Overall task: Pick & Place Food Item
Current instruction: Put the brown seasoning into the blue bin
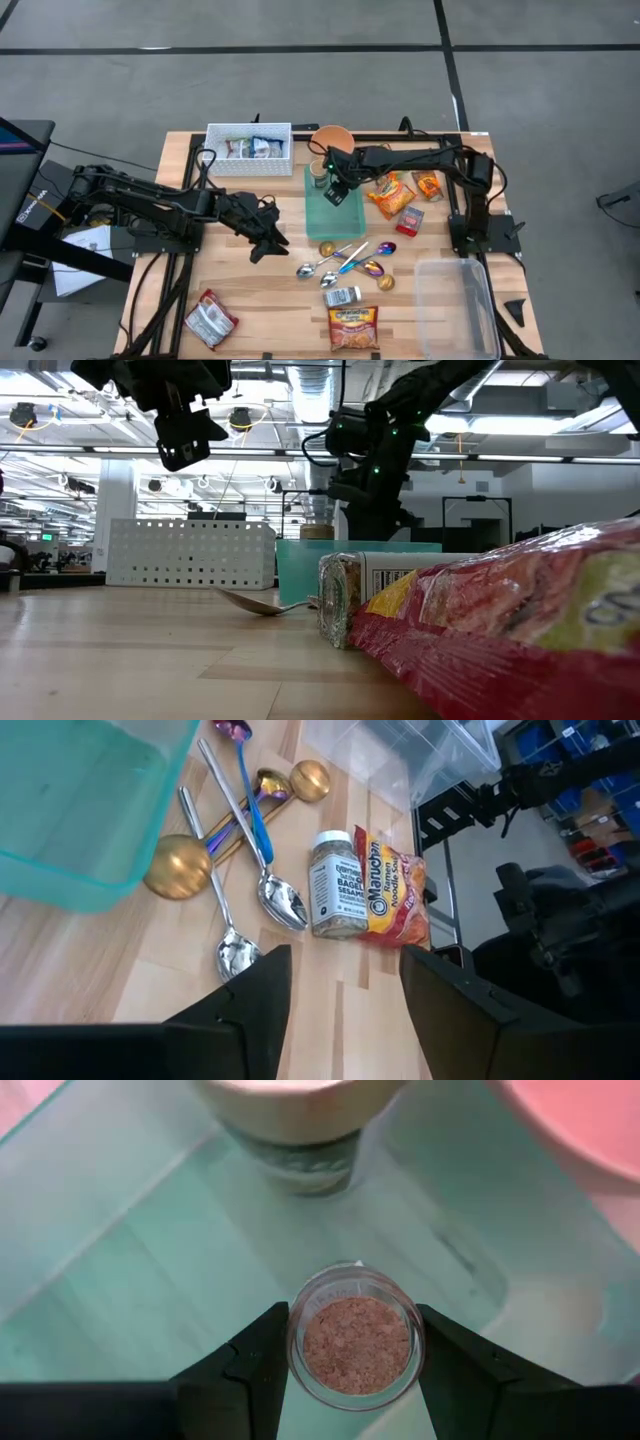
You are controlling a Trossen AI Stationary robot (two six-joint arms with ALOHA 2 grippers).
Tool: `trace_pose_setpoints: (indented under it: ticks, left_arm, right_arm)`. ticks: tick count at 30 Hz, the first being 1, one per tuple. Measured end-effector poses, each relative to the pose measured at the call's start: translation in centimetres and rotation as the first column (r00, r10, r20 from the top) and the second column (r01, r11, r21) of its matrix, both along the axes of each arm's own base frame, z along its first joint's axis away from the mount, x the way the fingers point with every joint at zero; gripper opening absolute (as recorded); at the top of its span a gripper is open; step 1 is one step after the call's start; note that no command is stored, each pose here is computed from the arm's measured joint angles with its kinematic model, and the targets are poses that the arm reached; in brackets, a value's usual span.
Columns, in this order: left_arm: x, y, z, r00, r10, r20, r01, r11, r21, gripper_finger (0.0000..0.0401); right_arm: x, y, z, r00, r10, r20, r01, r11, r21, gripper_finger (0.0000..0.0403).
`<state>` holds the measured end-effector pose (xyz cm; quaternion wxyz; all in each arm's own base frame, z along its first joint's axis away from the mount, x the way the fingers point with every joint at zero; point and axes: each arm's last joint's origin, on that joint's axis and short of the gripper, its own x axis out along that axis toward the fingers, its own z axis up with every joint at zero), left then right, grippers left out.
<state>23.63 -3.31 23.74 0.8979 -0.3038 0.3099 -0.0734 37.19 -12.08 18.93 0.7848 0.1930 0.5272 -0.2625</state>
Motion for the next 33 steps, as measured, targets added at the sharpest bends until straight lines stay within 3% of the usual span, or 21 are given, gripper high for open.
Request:
trace_pose_setpoints:
  ticks: [20, 33]
  left_arm:
    - [0.0, 0.0, 0.0, 0.999, 0.027, -0.018, -0.028, 0.999, -0.042, 0.0182]
    - [0.0, 0.0, 0.0, 0.999, 0.027, -0.018, -0.028, 0.999, -0.042, 0.0182]
  right_arm:
    - [-0.3, -2.1, 0.2, 0.999, 0.007, 0.036, -0.007, 1.000, -0.026, 0.0173]
    - [-0.3, -2.2, 0.2, 0.994, 0.107, 0.018, -0.106, 0.993, -0.044, 0.0173]
